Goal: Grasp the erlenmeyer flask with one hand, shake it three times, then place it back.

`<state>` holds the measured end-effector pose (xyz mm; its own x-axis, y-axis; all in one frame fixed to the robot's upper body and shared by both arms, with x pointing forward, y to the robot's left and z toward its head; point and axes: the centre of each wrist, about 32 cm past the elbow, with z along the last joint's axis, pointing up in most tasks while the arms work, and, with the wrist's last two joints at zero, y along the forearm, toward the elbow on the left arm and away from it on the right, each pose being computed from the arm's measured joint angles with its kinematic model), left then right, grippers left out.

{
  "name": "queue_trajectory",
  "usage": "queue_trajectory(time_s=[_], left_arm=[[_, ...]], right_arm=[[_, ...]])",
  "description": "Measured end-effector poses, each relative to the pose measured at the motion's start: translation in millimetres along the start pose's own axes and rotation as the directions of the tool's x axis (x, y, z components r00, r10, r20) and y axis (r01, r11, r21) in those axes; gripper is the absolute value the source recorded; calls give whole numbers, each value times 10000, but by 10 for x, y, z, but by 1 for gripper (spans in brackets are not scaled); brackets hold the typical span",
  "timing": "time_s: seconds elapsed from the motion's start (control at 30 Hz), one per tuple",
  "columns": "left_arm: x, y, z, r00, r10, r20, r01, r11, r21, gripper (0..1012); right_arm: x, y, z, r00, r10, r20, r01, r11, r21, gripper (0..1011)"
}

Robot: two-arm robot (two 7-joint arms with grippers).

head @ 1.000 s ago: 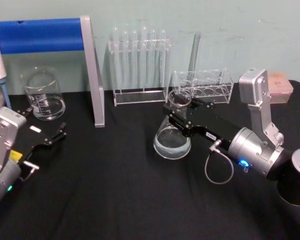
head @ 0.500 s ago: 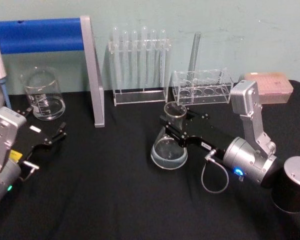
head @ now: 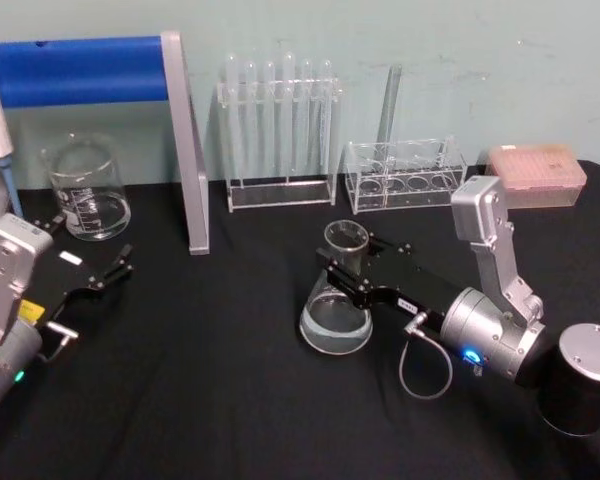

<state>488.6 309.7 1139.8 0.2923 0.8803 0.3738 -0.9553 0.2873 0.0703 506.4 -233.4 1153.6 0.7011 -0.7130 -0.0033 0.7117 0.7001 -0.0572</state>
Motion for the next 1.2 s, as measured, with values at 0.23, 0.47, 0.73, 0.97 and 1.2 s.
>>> queue_trajectory(time_s=[0.23, 0.47, 0.73, 0.97, 1.2], left_arm=[[0, 0, 0, 10000, 0, -1, 0, 10000, 0, 1001], [0, 0, 0, 10000, 0, -1, 0, 10000, 0, 1001], [0, 0, 0, 10000, 0, 0, 0, 10000, 0, 1001], [0, 0, 0, 10000, 0, 0, 0, 10000, 0, 1001], [0, 0, 0, 10000, 0, -1, 0, 10000, 0, 1001]], right_arm=[[-6, -3, -19, 10000, 0, -68, -1, 10000, -92, 456], [-11, -2, -27, 10000, 5, -93, -6, 9999, -146, 456], [-18, -4, -35, 10000, 40, -25, -41, 9998, -219, 456], [-20, -1, -31, 10000, 57, 48, -55, 9997, -247, 456], [-20, -2, -31, 10000, 53, 68, -51, 9997, -258, 456]])
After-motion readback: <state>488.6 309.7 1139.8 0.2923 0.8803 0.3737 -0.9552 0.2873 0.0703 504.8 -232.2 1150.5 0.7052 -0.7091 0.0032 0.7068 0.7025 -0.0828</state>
